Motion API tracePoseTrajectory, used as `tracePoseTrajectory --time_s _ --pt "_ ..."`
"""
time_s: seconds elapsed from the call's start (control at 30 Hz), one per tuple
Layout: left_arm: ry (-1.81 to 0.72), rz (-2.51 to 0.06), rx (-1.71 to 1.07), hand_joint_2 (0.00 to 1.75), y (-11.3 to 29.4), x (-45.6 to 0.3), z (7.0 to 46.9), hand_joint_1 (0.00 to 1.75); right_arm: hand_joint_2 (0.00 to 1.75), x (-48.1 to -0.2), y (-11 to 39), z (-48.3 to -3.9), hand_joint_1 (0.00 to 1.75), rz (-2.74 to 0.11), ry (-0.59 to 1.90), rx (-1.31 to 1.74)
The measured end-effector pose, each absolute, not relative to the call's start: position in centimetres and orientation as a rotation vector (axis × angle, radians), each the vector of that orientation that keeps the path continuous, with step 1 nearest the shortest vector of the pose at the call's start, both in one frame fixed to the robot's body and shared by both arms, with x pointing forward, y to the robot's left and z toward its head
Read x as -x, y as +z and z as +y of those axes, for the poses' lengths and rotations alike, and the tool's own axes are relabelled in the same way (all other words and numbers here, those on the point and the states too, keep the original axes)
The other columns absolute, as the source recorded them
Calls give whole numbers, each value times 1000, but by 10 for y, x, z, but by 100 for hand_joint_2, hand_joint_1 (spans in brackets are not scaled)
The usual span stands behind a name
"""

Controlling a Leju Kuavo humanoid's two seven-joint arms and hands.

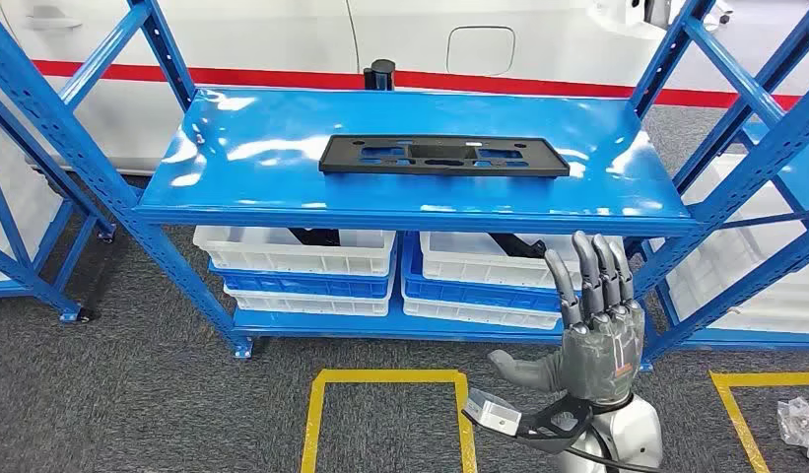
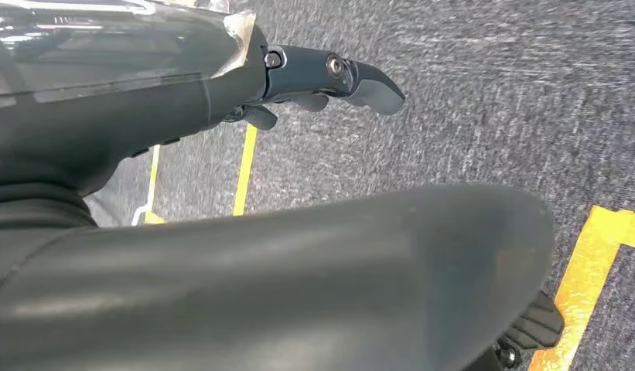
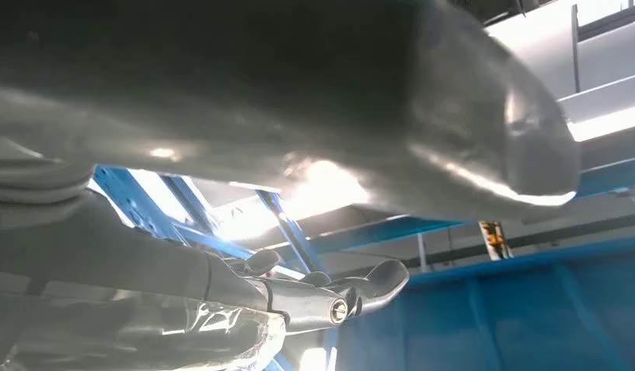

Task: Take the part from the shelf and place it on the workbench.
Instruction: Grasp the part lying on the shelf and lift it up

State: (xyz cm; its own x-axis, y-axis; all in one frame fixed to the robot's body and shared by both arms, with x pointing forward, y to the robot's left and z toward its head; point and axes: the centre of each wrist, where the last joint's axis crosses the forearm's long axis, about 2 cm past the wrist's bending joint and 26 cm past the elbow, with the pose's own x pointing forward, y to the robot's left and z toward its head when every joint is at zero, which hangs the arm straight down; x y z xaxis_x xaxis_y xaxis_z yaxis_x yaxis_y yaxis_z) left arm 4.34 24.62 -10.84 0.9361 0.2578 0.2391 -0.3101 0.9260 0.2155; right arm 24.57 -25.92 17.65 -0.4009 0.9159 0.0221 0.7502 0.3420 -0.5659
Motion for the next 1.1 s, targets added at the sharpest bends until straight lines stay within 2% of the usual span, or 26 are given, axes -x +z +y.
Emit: tracePoseTrajectory --time_s 0.33,0.37,0.47,0.5,1.1 --pt "276 -207 -248 0 -109 -42 246 0 0 -248 166 -265 0 -2194 600 1433" --pt "274 -208 -247 0 -109 -41 246 0 44 -248 165 -265 0 -2180 594 1431" --pt "270 -209 -245 0 -109 -41 248 0 44 -249 162 -269 0 -2135 575 1438" --pt "268 -209 -245 0 -109 -41 248 0 0 -250 160 -271 0 -2118 572 1444" --pt "223 -225 -224 0 -110 -38 255 0 0 -228 140 -315 0 -1801 429 1577"
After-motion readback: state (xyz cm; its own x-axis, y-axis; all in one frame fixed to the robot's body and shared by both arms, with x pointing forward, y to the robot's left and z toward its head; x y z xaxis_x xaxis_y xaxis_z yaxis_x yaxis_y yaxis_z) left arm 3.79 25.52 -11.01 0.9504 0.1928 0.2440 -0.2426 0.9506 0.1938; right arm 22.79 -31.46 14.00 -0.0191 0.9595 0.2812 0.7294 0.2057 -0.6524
